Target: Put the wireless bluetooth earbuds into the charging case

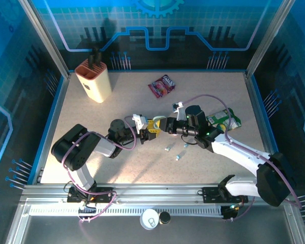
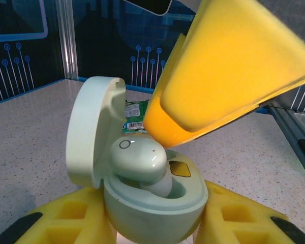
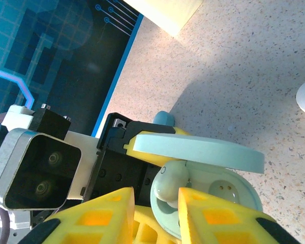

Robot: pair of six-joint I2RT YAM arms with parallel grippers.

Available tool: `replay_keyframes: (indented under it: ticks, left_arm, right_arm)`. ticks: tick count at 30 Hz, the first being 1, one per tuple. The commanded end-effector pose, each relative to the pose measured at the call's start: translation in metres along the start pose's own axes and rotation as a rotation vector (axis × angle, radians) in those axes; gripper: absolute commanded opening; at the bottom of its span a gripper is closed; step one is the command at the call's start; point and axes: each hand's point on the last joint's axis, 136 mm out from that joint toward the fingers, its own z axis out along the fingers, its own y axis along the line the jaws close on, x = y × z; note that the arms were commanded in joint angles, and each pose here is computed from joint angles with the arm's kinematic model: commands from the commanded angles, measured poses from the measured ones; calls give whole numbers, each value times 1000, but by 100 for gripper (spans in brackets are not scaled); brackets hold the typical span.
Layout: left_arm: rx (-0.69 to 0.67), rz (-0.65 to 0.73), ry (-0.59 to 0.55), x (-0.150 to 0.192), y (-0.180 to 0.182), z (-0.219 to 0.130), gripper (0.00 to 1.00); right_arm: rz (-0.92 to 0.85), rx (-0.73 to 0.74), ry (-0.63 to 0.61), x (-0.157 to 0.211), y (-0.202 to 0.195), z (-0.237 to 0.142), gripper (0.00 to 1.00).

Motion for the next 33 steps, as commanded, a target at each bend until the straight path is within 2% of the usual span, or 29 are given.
replay_keyframes:
  ticks: [1, 13, 19, 23, 28, 33]
  left_arm:
    - [4, 47, -57, -21, -1, 3, 34]
    - [12, 68, -55, -19, -4, 4, 34]
    - [-28, 45, -47, -15, 4, 4, 34]
    - [-61, 30, -46, -14, 11, -2, 35]
    - [-122, 14, -50, -16, 26, -15, 35]
    - [-174, 23, -61, -21, 36, -30, 35]
  right_arm:
    - [-29, -27, -17, -5, 10, -5, 28]
    - [-20, -17, 16, 0, 9, 5, 28]
    - [-82, -41, -6, 1, 17, -9, 28]
    - [-134, -36, -36, 4, 19, -26, 32]
    - [-124, 90, -63, 16, -10, -47, 41]
    - [84, 303, -73, 42, -69, -61, 46]
